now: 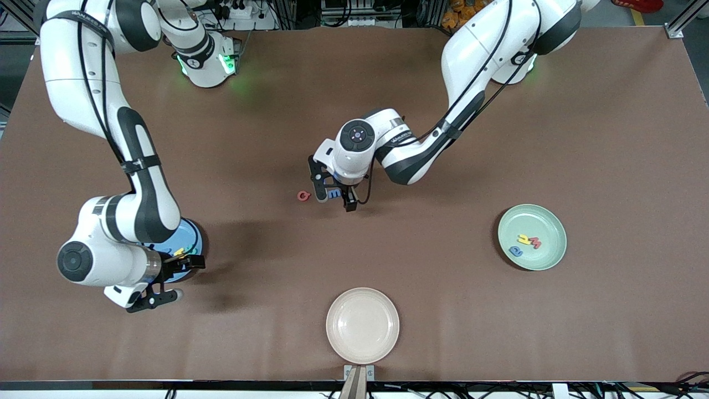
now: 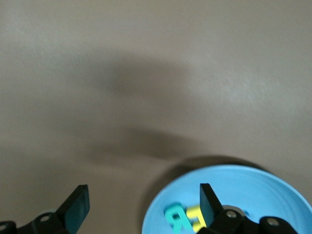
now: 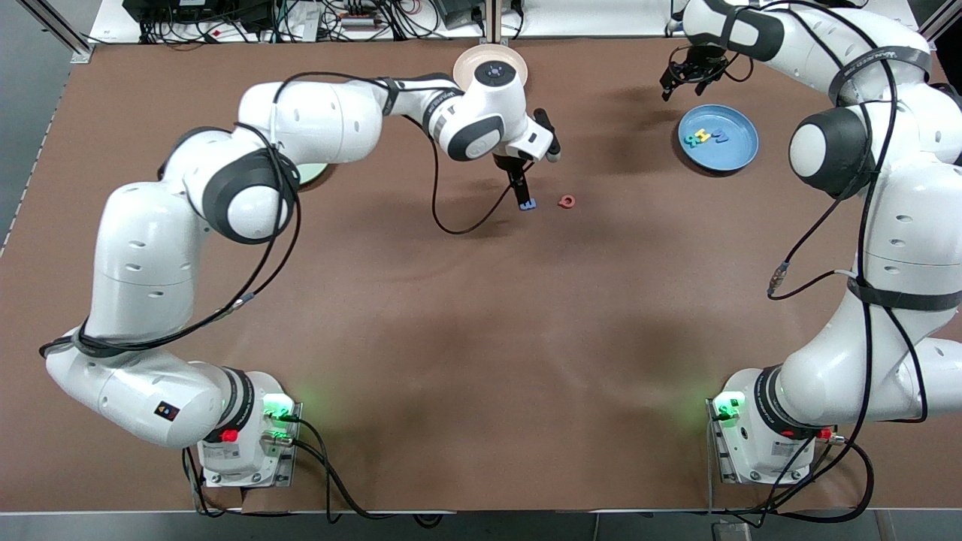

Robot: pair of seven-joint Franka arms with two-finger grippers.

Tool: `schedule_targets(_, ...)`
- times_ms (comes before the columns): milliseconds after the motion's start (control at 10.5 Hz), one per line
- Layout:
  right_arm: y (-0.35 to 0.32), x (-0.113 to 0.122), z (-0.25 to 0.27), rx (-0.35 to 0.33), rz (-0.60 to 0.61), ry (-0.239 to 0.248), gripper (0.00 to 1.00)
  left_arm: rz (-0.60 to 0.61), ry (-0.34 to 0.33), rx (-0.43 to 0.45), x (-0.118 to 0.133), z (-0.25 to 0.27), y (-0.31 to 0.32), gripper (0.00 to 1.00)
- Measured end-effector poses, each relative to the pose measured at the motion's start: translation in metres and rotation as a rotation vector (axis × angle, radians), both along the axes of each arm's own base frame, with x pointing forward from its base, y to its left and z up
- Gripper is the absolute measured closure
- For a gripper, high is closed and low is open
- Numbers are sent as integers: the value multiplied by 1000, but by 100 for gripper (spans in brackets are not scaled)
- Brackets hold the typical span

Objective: Sort uppercase to blue plate, lowercase to green plate
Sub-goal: 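Lower the left gripper to the blue E while the right gripper withdraws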

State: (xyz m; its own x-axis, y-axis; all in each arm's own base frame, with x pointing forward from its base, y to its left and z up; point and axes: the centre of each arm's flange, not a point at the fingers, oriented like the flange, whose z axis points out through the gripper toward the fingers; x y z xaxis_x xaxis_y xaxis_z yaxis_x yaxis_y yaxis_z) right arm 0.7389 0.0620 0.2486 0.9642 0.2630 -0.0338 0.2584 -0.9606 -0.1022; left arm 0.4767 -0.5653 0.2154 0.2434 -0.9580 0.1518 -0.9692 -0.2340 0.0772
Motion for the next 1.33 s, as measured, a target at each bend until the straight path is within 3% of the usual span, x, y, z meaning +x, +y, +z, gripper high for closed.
schedule_targets(190, -1, 1, -16, -4, -6, -22, 0, -10, -2, -5, -4, -8, -13, 0)
schedule_targets(760, -8, 1, -37, -10, -16, -18, 0, -36, -35, 39, -16, -32, -21, 0)
schedule_targets(1330, -18, 2, -55, -15, -32, -34, 0, -46, -42, 42, -22, -43, -25, 13)
